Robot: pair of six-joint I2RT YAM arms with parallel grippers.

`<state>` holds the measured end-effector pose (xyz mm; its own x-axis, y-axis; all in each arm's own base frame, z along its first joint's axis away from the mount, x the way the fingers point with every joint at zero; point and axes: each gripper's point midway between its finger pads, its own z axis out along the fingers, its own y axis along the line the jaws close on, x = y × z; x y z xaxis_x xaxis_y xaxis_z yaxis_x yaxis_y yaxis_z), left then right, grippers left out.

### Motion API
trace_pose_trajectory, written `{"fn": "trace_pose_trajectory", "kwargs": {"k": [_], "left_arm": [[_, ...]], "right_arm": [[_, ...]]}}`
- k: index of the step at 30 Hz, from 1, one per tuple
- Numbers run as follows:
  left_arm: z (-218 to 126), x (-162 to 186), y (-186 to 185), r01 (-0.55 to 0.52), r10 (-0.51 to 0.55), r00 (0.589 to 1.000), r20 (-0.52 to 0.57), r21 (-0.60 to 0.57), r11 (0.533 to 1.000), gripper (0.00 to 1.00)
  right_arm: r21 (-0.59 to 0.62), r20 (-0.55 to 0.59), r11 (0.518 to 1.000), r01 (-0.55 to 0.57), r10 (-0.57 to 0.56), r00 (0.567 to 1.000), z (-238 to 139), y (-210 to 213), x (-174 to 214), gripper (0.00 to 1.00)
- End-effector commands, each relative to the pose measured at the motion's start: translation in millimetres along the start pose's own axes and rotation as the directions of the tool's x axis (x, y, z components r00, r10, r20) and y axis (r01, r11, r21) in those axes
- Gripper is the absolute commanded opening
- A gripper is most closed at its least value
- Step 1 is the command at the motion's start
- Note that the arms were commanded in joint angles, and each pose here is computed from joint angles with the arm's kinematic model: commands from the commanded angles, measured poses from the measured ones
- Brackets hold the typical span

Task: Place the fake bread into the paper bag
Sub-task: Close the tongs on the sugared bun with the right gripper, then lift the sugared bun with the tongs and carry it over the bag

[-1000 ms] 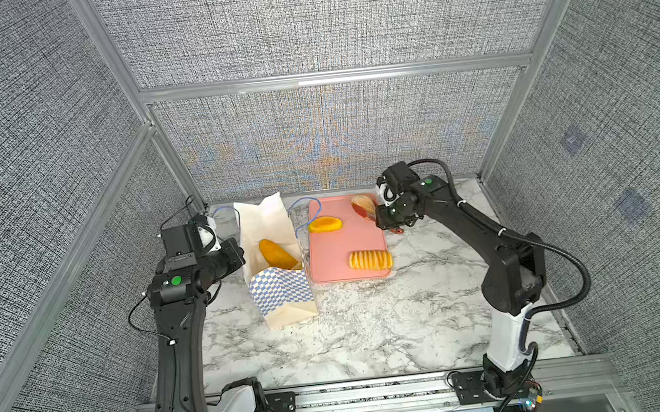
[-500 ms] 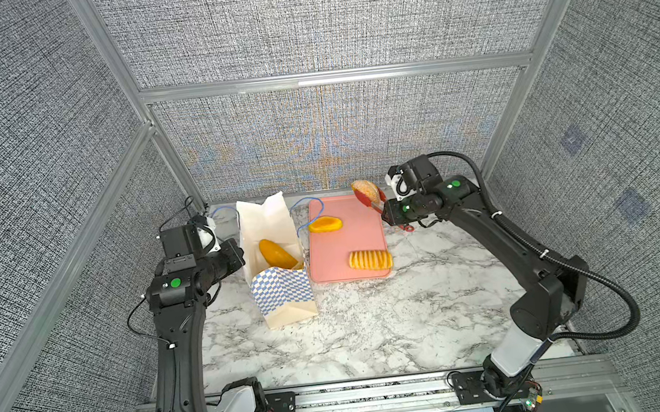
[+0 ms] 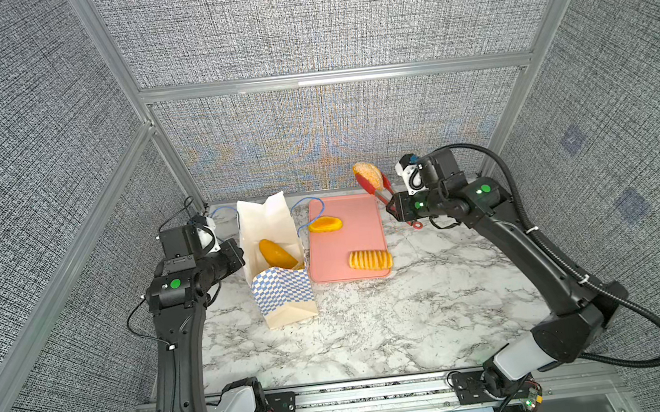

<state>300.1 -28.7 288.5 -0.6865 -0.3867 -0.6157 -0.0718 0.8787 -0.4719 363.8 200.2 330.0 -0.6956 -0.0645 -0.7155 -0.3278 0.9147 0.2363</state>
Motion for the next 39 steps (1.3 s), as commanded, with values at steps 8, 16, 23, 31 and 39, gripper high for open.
{"fn": "trace_pose_trajectory", "kwargs": {"k": [8,16,23,31,39], "left_arm": [[-2,-3,-2,-0.001,0.001,1.000,0.011,0.006,1.000,0.00],[-1,-2,-2,0.005,-0.005,1.000,0.011,0.007,1.000,0.00],[-2,-3,-3,0.007,-0.007,1.000,0.014,0.011,1.000,0.00],[-2,-3,-3,0.009,-0.009,1.000,0.015,0.011,1.000,0.00],[-2,-4,-3,0.007,-0.007,1.000,0.018,0.012,1.000,0.00]], "right_arm": [[-0.069,0.121,0.998,0.009,0.000,0.993,-37,22,-22,0.46],[-0.110,0.146,0.994,0.021,-0.005,0.989,-53,36,-24,0.46],[-0.167,0.160,0.986,0.031,-0.004,0.987,-64,52,-24,0.46],[-0.228,0.160,0.973,0.044,-0.007,0.987,-71,71,-23,0.46],[-0.267,0.168,0.960,0.083,-0.039,0.985,-79,95,-22,0.46]]}}
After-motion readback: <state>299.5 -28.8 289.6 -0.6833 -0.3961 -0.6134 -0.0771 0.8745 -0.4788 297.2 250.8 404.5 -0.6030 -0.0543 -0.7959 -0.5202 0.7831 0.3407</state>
